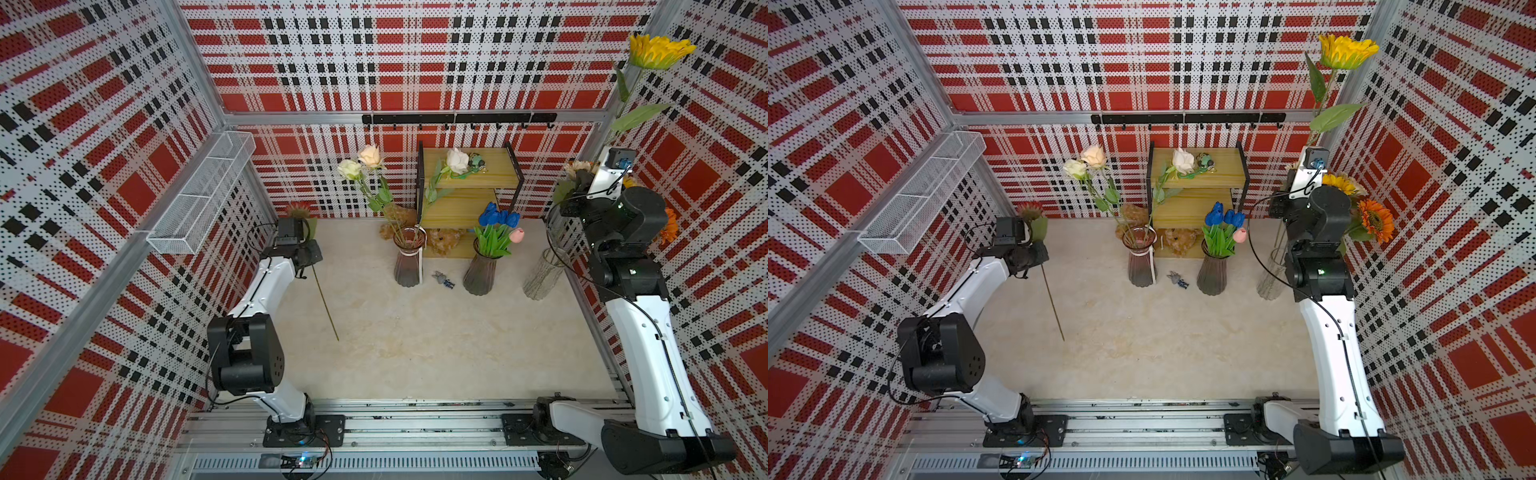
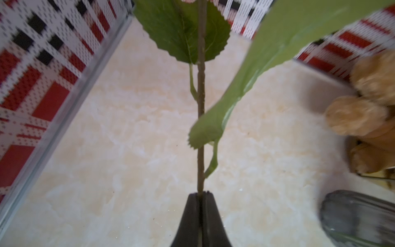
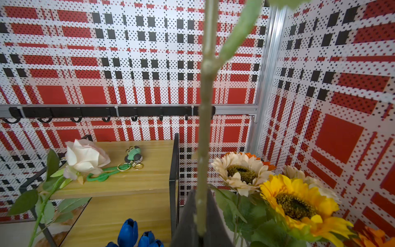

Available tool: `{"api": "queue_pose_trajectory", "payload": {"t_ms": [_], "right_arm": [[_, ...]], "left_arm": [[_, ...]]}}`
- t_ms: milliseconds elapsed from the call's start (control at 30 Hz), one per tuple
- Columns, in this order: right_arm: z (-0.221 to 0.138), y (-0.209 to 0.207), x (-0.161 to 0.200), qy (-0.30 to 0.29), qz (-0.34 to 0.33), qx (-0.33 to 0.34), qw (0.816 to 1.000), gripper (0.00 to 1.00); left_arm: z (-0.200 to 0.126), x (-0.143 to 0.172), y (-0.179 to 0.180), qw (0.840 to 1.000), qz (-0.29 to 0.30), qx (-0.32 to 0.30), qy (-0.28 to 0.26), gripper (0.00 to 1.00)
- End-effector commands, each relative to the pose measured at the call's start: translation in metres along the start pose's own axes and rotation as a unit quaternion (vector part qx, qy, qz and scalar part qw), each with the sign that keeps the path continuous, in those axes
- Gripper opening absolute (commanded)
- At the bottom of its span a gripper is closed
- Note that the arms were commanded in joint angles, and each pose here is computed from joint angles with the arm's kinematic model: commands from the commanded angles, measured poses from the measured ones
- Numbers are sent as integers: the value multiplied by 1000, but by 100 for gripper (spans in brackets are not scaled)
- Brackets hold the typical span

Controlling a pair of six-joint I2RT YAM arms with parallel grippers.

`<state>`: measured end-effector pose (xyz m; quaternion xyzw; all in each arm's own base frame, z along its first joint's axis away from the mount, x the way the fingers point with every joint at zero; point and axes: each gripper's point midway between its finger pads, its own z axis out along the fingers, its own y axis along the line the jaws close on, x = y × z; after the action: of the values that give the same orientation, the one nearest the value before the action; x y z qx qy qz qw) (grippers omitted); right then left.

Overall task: Arrange the flowers in different vases according to their variety
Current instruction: Pick up the flower at the center of the board.

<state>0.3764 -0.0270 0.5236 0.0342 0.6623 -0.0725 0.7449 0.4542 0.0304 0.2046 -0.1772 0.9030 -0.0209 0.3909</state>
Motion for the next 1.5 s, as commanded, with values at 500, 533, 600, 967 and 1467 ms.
{"api": "queue_pose_trajectory", "payload": {"t_ms": [500, 533, 600, 967, 1467], "right_arm": [[23, -40, 64, -35, -14, 56, 998, 0], [24, -40, 66, -39, -10, 56, 998, 0], [29, -41, 71, -38, -7, 57, 998, 0], [41, -48, 138, 11, 24, 73, 997, 0], [-8, -51, 92, -4, 46, 75, 996, 95]], "left_arm": [[-121, -21, -41, 988, 4, -44, -150, 0], [-124, -22, -40, 987, 2, -45, -154, 0], [-130, -24, -39, 986, -1, -43, -159, 0], [-145, -28, -65, 986, 11, -22, -167, 0], [-160, -25, -96, 983, 35, 6, -180, 0]]}}
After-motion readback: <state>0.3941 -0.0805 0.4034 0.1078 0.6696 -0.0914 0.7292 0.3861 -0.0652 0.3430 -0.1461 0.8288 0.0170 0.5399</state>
